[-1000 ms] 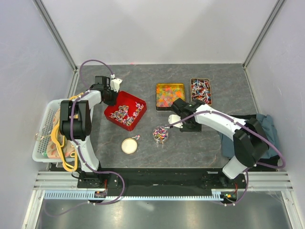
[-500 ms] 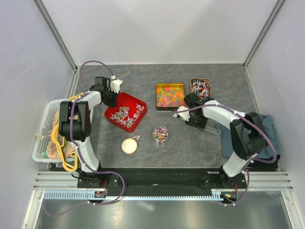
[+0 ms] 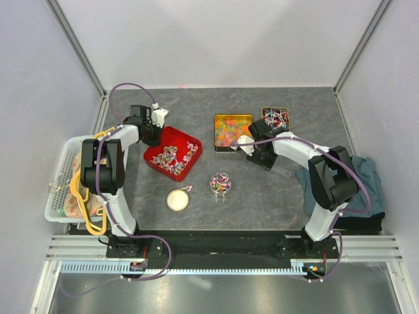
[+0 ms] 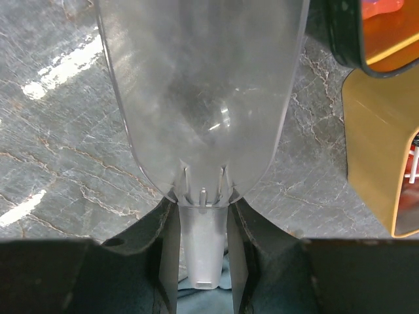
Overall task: Pack the candies
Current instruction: Place the storage box at the center of the board.
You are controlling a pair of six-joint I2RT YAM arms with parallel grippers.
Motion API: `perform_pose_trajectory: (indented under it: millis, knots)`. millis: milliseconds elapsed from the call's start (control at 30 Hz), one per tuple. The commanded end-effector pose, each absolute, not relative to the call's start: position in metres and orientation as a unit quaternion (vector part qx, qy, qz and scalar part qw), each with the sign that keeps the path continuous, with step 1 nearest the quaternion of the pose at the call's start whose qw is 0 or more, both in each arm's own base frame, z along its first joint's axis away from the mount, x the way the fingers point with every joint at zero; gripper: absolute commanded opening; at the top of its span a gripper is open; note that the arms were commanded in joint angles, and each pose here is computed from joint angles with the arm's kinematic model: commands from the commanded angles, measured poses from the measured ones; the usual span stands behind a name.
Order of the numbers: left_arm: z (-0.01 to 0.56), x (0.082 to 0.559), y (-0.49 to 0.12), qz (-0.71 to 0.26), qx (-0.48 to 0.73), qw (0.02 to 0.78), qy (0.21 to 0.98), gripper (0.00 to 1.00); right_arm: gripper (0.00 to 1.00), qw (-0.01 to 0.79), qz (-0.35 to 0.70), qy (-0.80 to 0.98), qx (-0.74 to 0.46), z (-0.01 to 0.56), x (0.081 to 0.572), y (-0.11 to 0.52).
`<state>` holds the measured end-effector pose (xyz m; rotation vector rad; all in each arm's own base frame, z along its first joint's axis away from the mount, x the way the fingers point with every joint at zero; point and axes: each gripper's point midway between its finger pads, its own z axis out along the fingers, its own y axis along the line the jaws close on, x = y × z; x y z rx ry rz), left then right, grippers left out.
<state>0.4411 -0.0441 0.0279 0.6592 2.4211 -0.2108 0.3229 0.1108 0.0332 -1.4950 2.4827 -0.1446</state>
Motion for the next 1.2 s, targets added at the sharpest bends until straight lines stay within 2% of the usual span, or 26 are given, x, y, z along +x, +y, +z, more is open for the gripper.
perform_pose_trajectory:
  millis: [0, 33, 133, 333, 700, 967, 1100, 1167]
  knots:
    - [0.061, 0.450, -0.053, -0.098, 0.247, 0.349, 0.899, 0.02, 0.18, 0.103, -0.041, 0.852, -0.512, 0.021, 0.317, 0.111]
    - [0.061, 0.450, -0.052, -0.096, 0.245, 0.350, 0.899, 0.02, 0.24, 0.105, -0.044, 0.851, -0.513, 0.024, 0.317, 0.110]
    - [0.058, 0.451, -0.050, -0.093, 0.243, 0.346, 0.901, 0.02, 0.34, 0.112, -0.049, 0.850, -0.513, 0.034, 0.317, 0.108]
    - [0.055, 0.462, -0.045, -0.080, 0.224, 0.344, 0.908, 0.02, 0.45, 0.143, -0.042, 0.850, -0.506, 0.064, 0.322, 0.114]
    - [0.046, 0.486, -0.020, -0.025, 0.145, 0.333, 0.931, 0.02, 0.48, 0.230, -0.025, 0.846, -0.480, 0.124, 0.340, 0.132]
    - [0.035, 0.510, -0.001, -0.053, 0.066, 0.304, 0.949, 0.02, 0.48, 0.261, 0.015, 0.839, -0.478, 0.142, 0.335, 0.147]
    - [0.041, 0.533, 0.006, -0.059, 0.053, 0.314, 0.946, 0.02, 0.48, 0.271, 0.035, 0.830, -0.485, 0.151, 0.328, 0.160]
    - [0.038, 0.536, 0.011, -0.053, 0.054, 0.313, 0.947, 0.06, 0.48, 0.281, 0.040, 0.819, -0.499, 0.159, 0.323, 0.171]
